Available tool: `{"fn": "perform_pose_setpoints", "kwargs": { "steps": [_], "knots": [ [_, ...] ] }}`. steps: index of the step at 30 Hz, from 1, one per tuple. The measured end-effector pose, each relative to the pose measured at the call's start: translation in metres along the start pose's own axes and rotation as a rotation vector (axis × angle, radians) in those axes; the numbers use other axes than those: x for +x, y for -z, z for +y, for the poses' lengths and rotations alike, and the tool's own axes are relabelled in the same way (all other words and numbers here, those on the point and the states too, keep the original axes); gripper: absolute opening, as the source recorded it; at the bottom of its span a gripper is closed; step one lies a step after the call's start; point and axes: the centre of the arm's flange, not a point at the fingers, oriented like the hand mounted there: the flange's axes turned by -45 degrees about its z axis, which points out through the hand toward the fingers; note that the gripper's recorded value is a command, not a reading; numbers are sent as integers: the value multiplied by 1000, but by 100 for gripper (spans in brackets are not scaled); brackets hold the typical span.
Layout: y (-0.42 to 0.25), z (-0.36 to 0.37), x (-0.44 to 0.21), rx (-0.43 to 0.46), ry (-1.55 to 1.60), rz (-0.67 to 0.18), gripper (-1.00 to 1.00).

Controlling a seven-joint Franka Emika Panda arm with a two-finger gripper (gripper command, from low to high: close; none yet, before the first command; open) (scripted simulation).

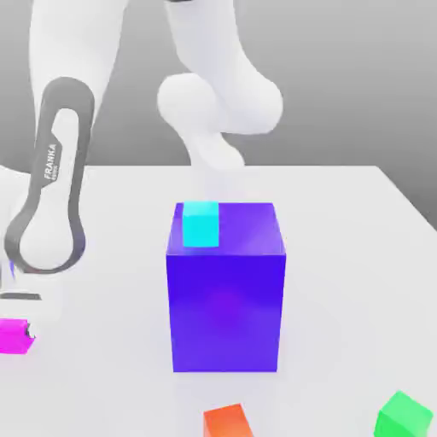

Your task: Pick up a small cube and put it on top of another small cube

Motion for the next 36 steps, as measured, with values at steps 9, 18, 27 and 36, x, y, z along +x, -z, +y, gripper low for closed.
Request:
{"fn": "perform_pose_setpoints", "kwargs": {
  "steps": [9,18,27,36],
  "knots": [
    [59,-20,23,6,58,0,-100],
    [75,-241,157,28,542,-14,-100],
    [94,-466,162,17,941,-12,-100],
    [62,-565,147,4,1115,-5,100]
  ]
}}
